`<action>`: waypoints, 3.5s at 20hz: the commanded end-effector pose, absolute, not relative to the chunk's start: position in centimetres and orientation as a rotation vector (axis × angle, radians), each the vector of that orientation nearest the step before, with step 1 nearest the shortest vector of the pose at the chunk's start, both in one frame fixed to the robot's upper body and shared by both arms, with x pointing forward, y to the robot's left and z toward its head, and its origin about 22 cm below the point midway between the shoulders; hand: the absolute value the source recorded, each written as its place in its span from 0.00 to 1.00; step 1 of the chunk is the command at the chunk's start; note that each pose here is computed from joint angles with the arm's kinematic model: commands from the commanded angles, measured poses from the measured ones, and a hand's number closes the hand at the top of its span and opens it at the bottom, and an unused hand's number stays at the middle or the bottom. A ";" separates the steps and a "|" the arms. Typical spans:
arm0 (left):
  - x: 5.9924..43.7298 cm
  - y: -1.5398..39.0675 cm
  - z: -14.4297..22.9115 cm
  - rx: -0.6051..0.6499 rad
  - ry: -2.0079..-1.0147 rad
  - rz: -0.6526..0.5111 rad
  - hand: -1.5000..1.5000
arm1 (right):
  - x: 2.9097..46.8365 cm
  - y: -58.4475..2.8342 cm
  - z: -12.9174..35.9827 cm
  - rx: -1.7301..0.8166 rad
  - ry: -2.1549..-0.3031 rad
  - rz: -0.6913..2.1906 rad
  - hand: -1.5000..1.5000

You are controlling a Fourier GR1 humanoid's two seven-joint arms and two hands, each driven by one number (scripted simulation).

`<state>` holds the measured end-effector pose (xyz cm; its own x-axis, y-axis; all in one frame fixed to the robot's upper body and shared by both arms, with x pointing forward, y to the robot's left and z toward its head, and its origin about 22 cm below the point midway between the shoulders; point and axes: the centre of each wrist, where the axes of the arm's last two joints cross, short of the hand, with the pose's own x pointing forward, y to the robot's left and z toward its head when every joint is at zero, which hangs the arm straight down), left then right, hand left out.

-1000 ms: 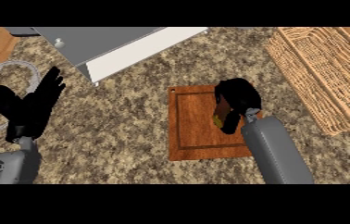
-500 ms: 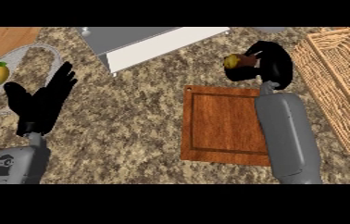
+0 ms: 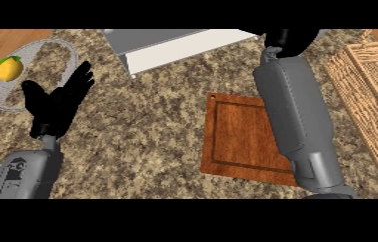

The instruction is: Pick the sweet potato from the cutting board and place it in the basket

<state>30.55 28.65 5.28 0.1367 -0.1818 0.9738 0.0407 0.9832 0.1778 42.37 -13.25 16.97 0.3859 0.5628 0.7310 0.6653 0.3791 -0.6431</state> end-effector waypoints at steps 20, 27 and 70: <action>31.0 29.3 5.1 0.146 -1.411 -0.135 0.50 | 47.9 -17.5 27.9 -1.712 -0.967 -0.386 1.00; 29.7 30.4 3.2 0.171 -1.399 -0.120 0.50 | 48.0 -22.5 27.1 -1.760 -0.843 -0.442 1.00; 28.3 33.1 3.0 0.232 -1.358 -0.048 0.50 | 41.1 -34.8 19.8 -1.687 -1.085 -1.175 0.00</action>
